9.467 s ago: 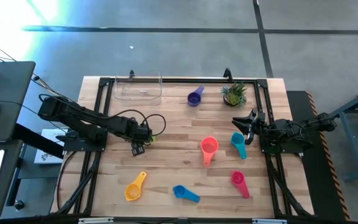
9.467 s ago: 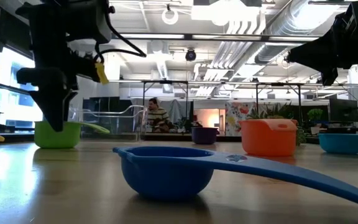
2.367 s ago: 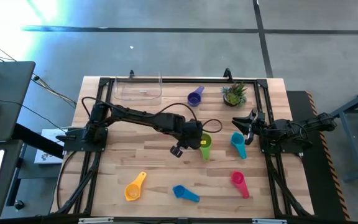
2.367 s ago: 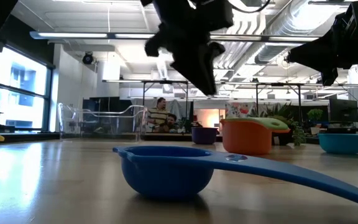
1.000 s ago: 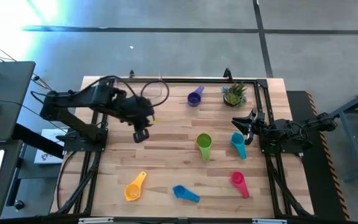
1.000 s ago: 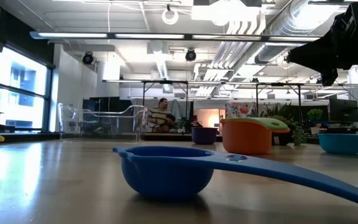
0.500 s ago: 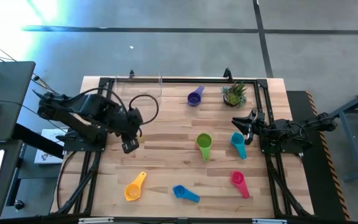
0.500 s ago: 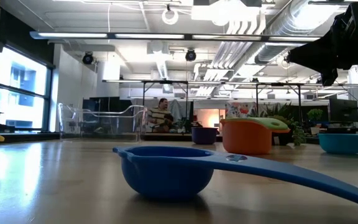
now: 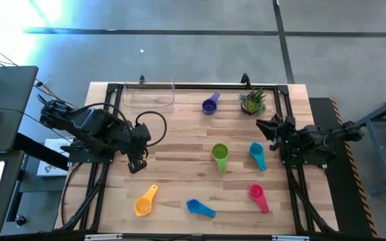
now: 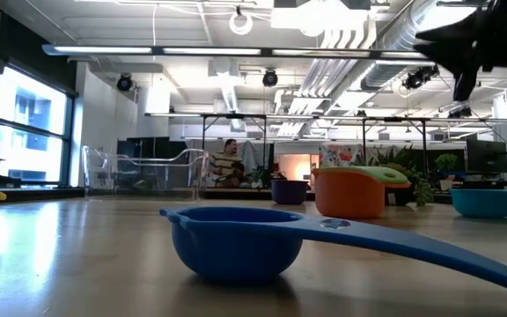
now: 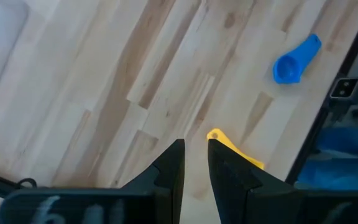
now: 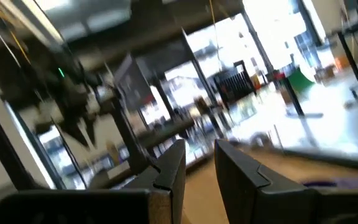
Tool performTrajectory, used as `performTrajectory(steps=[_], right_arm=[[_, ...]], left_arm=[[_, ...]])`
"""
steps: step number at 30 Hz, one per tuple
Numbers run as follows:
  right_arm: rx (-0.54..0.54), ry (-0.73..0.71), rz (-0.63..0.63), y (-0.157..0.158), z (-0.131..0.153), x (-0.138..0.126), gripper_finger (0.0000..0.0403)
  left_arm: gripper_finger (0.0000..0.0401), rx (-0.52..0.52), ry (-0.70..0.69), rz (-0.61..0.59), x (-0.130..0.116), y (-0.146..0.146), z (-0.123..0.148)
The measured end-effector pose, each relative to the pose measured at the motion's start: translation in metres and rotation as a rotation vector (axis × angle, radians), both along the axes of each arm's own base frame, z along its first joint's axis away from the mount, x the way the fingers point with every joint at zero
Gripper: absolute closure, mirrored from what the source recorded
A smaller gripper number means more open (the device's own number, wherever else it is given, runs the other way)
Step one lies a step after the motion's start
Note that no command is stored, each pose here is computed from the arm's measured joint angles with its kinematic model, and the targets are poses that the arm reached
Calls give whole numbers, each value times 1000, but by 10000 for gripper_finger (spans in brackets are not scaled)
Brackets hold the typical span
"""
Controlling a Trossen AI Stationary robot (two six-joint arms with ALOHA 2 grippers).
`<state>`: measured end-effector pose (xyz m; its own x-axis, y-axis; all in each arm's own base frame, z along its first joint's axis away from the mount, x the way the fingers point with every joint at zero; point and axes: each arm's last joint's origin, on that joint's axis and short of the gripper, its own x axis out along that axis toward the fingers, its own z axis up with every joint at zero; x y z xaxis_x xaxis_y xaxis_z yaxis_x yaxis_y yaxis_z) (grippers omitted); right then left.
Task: Nest measuring cups in basket
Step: Stack the dark blue measuring cup on top of the green measuring cup
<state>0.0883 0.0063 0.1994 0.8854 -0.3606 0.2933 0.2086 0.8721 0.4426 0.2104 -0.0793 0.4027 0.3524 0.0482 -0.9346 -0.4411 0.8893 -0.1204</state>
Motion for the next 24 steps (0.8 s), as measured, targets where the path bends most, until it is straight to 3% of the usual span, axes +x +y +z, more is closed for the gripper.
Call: performTrajectory(steps=[8, 13, 20, 24], right_arm=[[32, -261, 6, -3, 23, -12, 324], [45, -313, -8, -4, 36, -17, 324], [-143, -289, -47, -5, 79, -25, 324], [-237, -176, -90, -4, 107, -21, 324]], left_arm=[[339, 60, 5, -11, 0, 4, 0], [339, 63, -3, 9, -1, 12, 2], [339, 69, -41, 9, -12, 26, 11], [339, 85, -87, 44, -22, 38, 18]])
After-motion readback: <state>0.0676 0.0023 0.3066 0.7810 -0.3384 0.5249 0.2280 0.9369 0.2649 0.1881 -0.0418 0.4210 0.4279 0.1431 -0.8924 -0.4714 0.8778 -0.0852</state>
